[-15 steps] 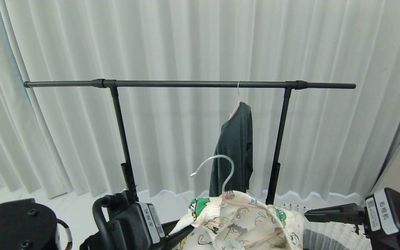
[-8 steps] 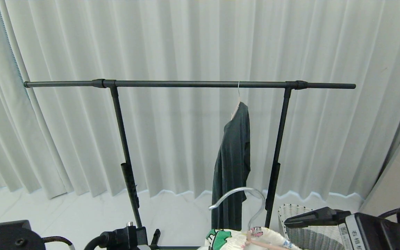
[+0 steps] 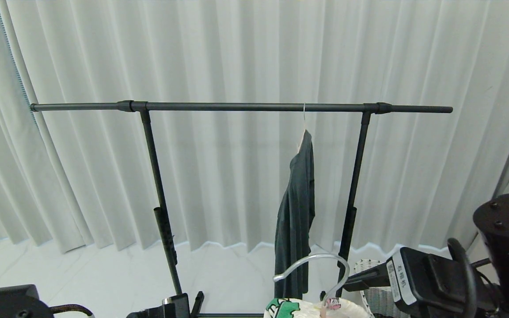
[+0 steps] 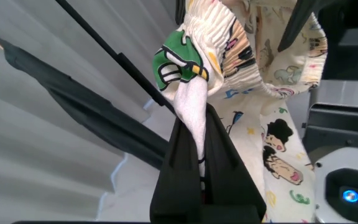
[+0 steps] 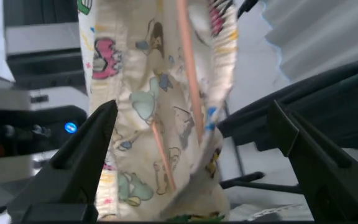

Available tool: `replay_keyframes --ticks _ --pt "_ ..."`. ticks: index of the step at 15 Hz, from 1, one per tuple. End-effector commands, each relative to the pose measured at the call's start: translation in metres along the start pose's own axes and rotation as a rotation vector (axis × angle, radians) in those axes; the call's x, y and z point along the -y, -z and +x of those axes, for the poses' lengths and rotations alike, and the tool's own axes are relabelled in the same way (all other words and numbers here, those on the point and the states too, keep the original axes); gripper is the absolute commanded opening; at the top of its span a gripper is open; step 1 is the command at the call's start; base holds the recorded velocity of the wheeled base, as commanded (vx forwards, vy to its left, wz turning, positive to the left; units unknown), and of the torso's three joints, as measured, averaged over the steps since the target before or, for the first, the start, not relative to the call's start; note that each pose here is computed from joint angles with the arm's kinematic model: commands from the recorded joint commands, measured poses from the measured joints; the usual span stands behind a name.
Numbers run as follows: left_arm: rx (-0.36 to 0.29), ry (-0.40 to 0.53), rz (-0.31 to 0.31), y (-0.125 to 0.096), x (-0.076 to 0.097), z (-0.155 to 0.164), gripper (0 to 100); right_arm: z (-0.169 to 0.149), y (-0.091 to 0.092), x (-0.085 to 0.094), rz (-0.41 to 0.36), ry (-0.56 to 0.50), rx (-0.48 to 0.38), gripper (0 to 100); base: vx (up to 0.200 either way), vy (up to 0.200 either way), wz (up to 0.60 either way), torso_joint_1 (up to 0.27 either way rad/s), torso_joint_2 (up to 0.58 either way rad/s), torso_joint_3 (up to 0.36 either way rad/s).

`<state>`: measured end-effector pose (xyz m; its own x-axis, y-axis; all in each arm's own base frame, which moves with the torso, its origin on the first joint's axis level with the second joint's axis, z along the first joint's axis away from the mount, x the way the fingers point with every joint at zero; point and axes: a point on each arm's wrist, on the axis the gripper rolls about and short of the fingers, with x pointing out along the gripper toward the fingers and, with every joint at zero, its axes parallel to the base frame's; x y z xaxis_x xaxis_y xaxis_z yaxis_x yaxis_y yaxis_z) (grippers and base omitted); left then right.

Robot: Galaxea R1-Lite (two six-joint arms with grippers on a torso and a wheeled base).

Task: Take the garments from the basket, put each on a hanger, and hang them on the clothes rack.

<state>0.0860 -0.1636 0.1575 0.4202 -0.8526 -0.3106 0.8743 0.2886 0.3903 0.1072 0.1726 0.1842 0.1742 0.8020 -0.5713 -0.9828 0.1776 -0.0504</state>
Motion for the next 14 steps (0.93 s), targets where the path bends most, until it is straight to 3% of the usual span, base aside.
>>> replay_keyframes --ticks 1,2,7,11,12,14 --pt "0.004 -0.001 0.002 -0.001 0.000 0.000 0 0.010 0.002 0.002 0.013 -0.009 -0.033 100 0.000 0.000 0.00 0.000 0.00 0.000" --pt "0.006 -0.002 0.002 -0.001 -0.001 0.000 0 0.011 0.002 0.003 0.015 -0.010 -0.037 0 0.000 0.000 0.00 0.000 0.00 0.000" --pt "0.041 -0.018 -0.005 -0.005 -0.003 0.000 0 0.015 0.004 0.004 0.016 -0.008 -0.052 0 0.000 0.000 0.00 0.000 0.00 0.000" --pt "0.041 -0.020 -0.003 -0.005 -0.003 0.000 0 0.009 0.000 0.004 -0.004 0.013 -0.010 0 0.000 0.000 0.00 0.000 0.00 0.000" --pt "0.040 -0.019 -0.003 -0.005 -0.002 0.000 100 0.007 -0.001 0.003 -0.024 0.021 -0.005 0 0.000 0.000 0.00 0.000 0.00 0.000" --pt "0.034 -0.025 -0.007 -0.004 -0.002 0.000 100 -0.001 -0.002 0.005 -0.094 0.045 0.016 0 0.000 0.000 0.00 0.000 0.00 0.000"
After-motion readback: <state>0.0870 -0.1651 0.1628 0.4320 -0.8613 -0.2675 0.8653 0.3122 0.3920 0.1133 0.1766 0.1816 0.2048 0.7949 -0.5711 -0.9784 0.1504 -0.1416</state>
